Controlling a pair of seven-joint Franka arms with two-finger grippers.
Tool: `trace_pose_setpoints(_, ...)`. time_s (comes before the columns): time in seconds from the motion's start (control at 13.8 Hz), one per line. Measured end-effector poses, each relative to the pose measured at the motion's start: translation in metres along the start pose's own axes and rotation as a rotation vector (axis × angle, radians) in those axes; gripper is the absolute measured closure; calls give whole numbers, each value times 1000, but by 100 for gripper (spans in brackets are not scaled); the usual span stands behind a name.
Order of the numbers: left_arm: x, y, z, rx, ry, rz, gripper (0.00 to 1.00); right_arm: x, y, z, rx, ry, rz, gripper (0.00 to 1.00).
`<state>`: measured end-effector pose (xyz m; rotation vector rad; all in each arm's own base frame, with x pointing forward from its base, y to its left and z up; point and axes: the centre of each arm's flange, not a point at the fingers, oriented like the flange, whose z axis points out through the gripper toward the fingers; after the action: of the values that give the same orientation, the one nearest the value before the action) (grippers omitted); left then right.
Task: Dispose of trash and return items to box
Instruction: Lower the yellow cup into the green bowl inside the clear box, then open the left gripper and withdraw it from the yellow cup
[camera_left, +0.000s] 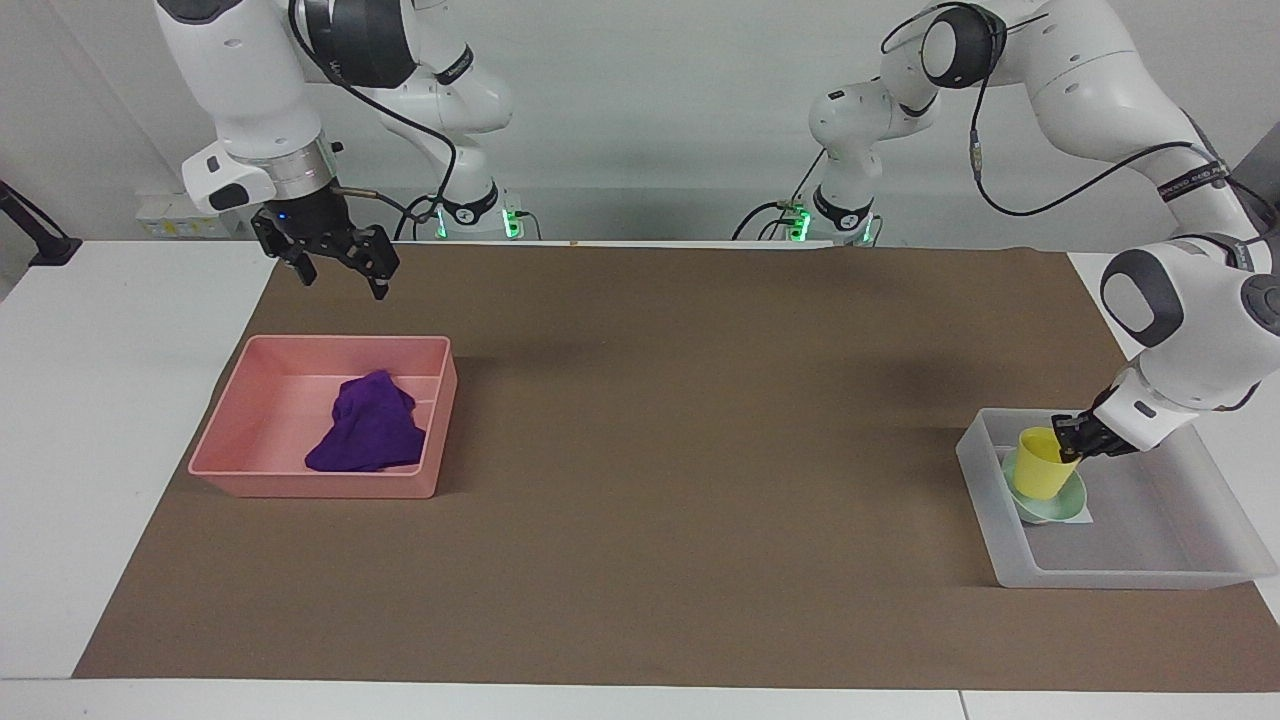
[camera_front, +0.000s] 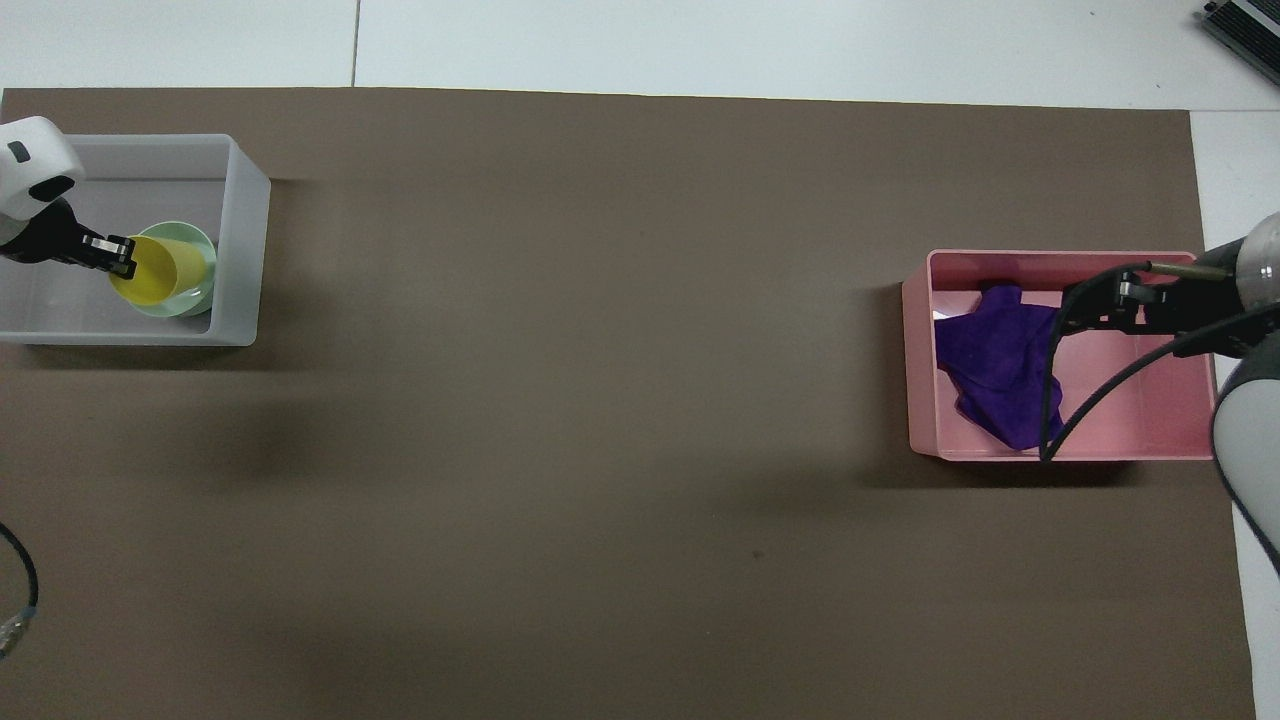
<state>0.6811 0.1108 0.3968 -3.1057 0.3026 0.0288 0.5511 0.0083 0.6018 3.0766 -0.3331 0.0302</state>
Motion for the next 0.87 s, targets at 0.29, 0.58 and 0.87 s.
trace_pose_setpoints(0.29, 4, 4, -26, 4, 15, 2, 9, 0, 0, 0, 0, 0, 0, 0)
trace_pose_setpoints(0.58, -2, 39, -73, -7, -17, 40, 0, 0, 0, 0, 0, 0, 0, 0)
trace_pose_setpoints(0.87, -26, 120, -158, 3, -36, 78, 0, 0, 0, 0, 0, 0, 0, 0)
